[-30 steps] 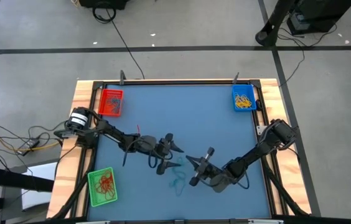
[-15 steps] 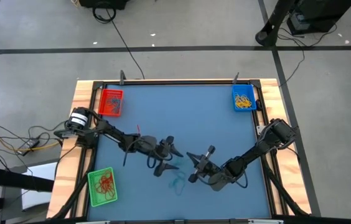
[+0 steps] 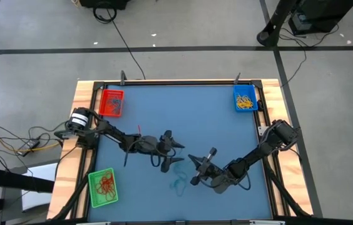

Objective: Sort rubber bands into baskets
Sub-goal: Put the blue rubber band into the red basket

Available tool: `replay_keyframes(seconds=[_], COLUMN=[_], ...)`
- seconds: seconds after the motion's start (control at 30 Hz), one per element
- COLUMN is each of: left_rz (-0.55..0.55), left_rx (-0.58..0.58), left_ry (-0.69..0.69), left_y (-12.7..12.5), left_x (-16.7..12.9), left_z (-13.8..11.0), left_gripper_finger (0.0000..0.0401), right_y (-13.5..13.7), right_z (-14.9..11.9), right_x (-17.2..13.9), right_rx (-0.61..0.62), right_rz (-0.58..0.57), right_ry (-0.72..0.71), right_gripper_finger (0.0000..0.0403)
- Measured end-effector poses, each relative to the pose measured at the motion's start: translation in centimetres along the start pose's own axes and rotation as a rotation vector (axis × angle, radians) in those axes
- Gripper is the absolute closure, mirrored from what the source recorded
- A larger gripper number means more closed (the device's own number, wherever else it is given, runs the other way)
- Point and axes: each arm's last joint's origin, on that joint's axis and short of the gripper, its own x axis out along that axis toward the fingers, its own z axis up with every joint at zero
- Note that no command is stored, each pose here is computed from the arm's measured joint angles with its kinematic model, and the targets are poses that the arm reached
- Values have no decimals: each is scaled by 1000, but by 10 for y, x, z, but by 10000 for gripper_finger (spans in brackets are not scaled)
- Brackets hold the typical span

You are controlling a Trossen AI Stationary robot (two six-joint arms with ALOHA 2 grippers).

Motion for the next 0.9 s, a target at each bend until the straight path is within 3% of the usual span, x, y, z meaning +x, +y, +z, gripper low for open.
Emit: replay_keyframes(seconds=[0.23,0.43,0.9], left_rz=[27,-86,-94], left_rx=[0,12,31], left_ry=[-6,5,86], left_y=[5,2,1], left_x=[0,0,7], left_z=[1,1,1], left_gripper_finger=[147,178,360], right_y=[0,1,-4], right_z=[0,3,9], right_x=[-2,-3,9], right_rx=[0,29,8], right_rz=[-17,-22,-38], right_ry=[-6,-19,-30], right_gripper_finger=[402,402,393])
